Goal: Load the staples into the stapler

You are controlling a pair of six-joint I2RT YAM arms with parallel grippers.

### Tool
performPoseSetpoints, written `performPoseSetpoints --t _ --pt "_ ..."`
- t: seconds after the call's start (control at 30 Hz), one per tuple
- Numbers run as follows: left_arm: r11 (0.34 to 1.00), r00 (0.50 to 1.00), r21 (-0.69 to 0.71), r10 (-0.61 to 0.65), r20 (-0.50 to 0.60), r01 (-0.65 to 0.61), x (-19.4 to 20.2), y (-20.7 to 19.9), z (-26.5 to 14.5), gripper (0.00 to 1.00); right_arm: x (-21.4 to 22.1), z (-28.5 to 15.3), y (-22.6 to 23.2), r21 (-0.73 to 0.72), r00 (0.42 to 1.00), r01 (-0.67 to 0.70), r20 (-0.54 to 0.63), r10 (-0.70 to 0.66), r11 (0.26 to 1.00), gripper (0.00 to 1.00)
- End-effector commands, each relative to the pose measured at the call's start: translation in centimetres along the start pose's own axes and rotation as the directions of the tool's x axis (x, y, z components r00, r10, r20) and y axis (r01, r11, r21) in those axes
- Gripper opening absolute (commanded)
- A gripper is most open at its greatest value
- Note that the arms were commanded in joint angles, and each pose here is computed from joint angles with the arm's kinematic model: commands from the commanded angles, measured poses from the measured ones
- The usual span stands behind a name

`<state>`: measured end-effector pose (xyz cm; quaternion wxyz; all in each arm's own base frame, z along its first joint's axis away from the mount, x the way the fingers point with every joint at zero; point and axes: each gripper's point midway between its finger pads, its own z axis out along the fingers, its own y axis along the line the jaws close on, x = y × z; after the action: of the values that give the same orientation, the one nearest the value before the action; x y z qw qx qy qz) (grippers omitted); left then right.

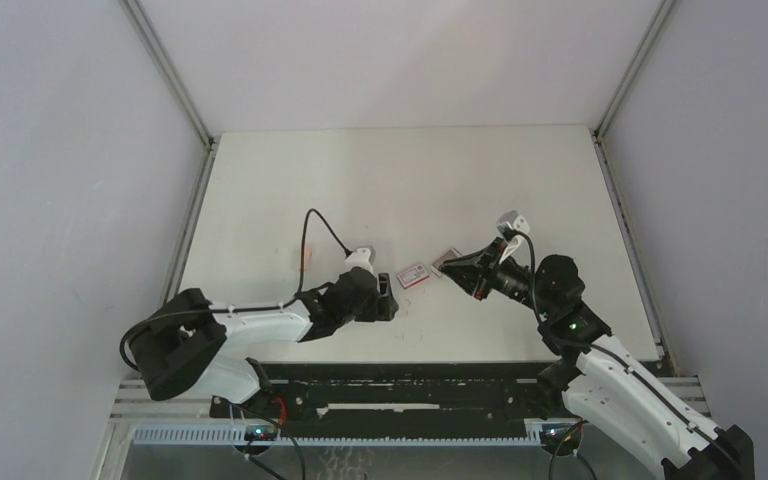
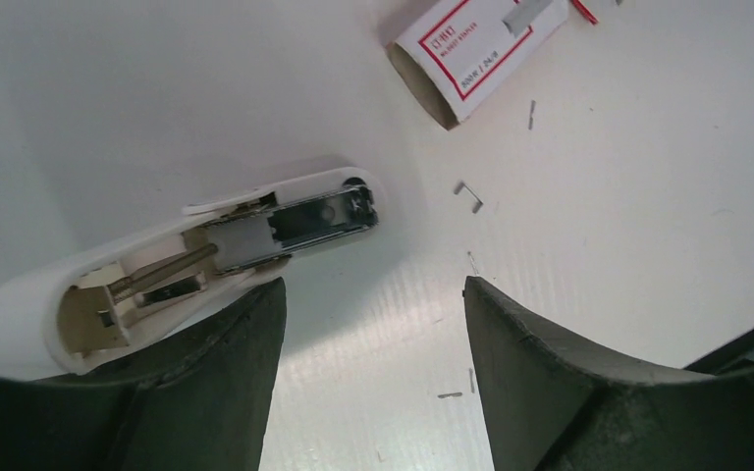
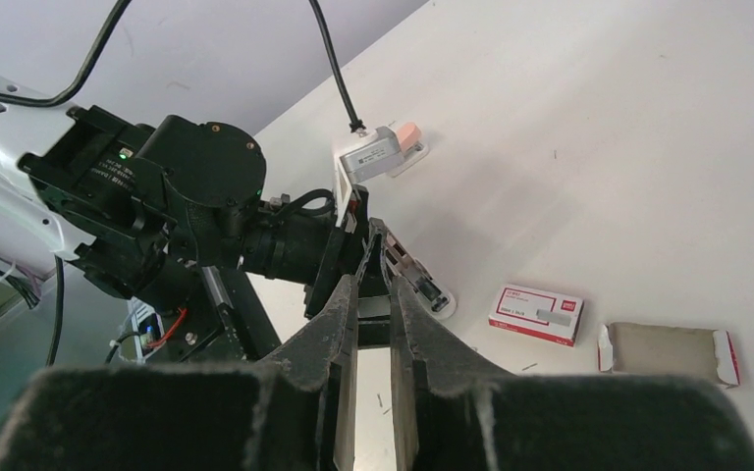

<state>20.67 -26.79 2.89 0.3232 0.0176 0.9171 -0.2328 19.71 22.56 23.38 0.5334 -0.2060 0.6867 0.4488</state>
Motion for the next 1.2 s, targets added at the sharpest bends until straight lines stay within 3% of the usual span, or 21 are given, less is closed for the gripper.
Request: performPoseSetpoints --t 0.0,0.2,0.73,0.9,1.17 --pt "0.994 0.998 -0.097 0.060 0.015 -0.059 -0.6 1.7 -0.2 0.72 -1.2 0.3 0.1 -0.001 0.999 0.040 0.037 -0.040 0.999 0.06" --pt "0.989 0.994 -0.119 0.094 0.051 -0.087 -1.3 2.4 -0.7 0.73 -0.7 0.7 -0.2 0.002 0.999 0.033 0.020 -0.033 0.999 0.06" --pt "0.980 0.970 0.107 0.145 0.196 -0.168 -4.6 -2.0 0.1 0.76 1.4 2.1 -0.6 0.028 0.998 0.040 -0.047 -0.039 0.999 0.06" --pt "0.976 0.966 0.107 0.163 0.201 -0.187 -5.1 -1.6 0.6 0.76 2.1 2.6 -0.8 0.045 0.997 0.044 -0.070 -0.041 0.998 0.06" --pt "0.971 0.954 0.125 0.170 0.246 -0.205 -5.7 -0.7 -2.5 0.79 4.0 4.1 -1.7 0.119 0.984 0.084 -0.168 -0.063 0.989 0.06"
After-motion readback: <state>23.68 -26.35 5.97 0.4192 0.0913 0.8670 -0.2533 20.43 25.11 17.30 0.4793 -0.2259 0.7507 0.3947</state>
